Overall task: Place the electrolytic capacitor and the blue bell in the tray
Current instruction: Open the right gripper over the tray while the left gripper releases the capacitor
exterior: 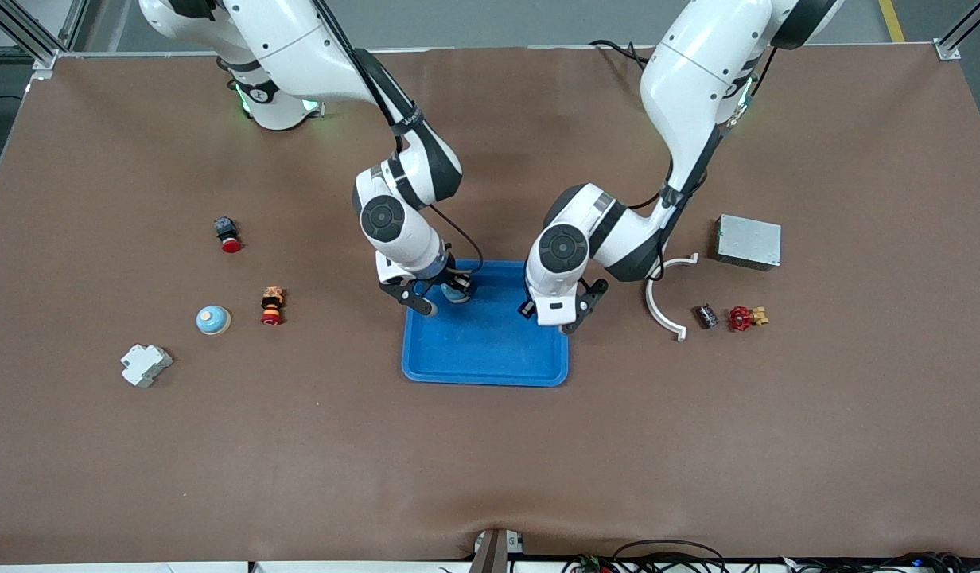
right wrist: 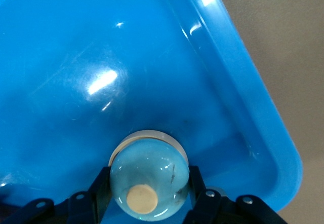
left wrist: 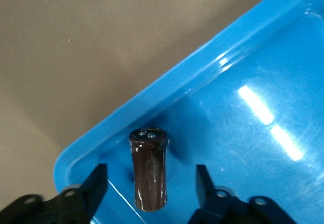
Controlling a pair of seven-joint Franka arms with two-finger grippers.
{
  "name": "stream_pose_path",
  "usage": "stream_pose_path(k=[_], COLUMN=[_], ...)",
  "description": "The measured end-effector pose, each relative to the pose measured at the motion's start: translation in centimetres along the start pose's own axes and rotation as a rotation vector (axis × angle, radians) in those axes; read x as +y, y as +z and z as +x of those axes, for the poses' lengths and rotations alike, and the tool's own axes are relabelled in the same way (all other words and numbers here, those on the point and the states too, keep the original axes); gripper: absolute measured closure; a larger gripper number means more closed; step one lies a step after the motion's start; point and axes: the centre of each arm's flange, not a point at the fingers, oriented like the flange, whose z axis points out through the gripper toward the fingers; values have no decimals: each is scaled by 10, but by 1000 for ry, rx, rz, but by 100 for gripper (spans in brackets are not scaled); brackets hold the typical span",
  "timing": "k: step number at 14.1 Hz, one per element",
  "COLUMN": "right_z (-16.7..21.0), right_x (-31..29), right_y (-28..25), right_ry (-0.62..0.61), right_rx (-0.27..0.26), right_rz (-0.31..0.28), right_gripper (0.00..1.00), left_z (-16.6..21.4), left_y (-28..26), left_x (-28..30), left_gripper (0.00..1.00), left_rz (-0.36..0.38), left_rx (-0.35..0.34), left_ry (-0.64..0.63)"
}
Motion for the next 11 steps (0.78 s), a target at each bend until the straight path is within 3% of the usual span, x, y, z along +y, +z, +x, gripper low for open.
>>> stream_pose_path(k=[2,6,11], right_z=[0,2,6], right_x=[1,0,-1], right_y=[1,0,0], right_ry=[1,1,-4], right_rx=[0,9,22], right_rz=[-2,8,11], right_gripper=[35,35,35], left_z=[0,9,56], left_y=[-5,-41,-119], left_x=[2,-1,-27], left_gripper=[0,0,0], left_rz=[-7,15,73], left_rx=[1,8,4], left_ry=[0,7,165])
